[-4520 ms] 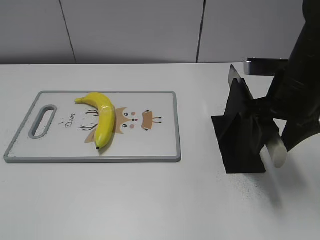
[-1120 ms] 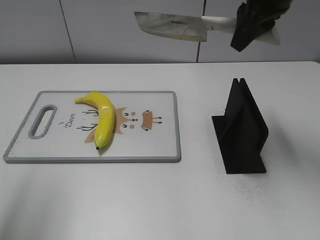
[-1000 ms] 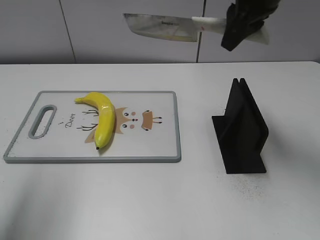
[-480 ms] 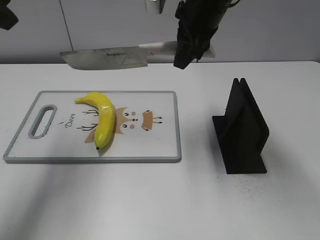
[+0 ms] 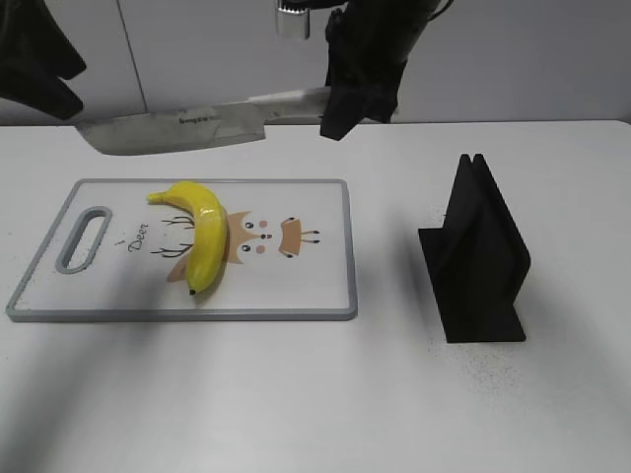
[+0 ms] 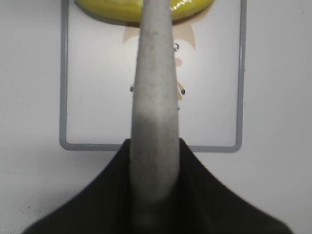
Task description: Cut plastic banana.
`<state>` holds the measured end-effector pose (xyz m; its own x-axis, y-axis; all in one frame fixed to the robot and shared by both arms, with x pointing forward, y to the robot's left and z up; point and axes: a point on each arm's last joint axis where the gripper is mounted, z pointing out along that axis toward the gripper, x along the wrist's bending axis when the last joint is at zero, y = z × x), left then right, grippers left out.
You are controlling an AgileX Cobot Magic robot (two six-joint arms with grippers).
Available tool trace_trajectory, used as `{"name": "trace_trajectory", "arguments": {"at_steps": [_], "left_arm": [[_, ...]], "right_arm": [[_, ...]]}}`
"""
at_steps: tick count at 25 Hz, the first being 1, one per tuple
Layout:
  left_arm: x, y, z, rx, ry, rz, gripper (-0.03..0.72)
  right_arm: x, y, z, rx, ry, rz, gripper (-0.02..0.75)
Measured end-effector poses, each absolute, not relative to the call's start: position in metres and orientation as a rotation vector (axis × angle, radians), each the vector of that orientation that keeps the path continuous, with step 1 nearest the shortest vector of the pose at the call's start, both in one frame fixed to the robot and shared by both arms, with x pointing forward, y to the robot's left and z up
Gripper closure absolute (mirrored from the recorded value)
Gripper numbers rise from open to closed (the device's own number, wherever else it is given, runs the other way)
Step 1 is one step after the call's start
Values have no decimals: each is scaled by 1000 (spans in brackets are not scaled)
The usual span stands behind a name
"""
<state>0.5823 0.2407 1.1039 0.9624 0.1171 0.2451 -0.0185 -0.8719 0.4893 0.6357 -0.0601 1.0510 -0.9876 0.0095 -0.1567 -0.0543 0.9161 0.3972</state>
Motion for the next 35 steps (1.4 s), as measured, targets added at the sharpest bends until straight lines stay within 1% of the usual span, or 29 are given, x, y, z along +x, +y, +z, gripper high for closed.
{"name": "trace_trajectory", "arguments": {"at_steps": [3, 7, 10, 14, 17, 18, 20, 23, 25, 26, 28, 32, 35], "left_arm": [[590, 239, 1092, 2597, 31, 330, 104], [600, 237, 1074, 2596, 23, 277, 109], [605, 235, 1065, 2600, 28, 270, 112], [611, 233, 1055, 2604, 35, 250, 146], [613, 233, 1052, 2606, 40, 256, 213], [613, 233, 1052, 2606, 41, 262, 251], [614, 233, 1053, 2605, 42, 269, 352], [613, 233, 1053, 2605, 36, 250, 578], [613, 233, 1053, 2605, 33, 248, 650], [612, 232, 1053, 2605, 30, 248, 667], [613, 232, 1053, 2606, 26, 253, 676], [615, 231, 1053, 2610, 22, 288, 677], [617, 232, 1053, 2620, 20, 322, 677]], "right_arm": [[636, -56, 1045, -49, 2939, 660, 574], [636, -55, 1045, -54, 2939, 674, 574], [636, -55, 1045, -57, 2939, 674, 574], [636, -55, 1045, -59, 2938, 675, 574], [636, -55, 1045, -59, 2938, 675, 574], [636, -55, 1045, -59, 2938, 675, 574], [636, -55, 1045, -59, 2938, 675, 574], [637, -55, 1045, -56, 2931, 678, 574], [637, -55, 1045, -53, 2927, 680, 574], [638, -55, 1045, -52, 2927, 679, 574], [638, -55, 1045, -50, 2923, 681, 574], [640, -55, 1044, -45, 2913, 684, 574], [644, -54, 1036, -34, 2917, 681, 574]]}}
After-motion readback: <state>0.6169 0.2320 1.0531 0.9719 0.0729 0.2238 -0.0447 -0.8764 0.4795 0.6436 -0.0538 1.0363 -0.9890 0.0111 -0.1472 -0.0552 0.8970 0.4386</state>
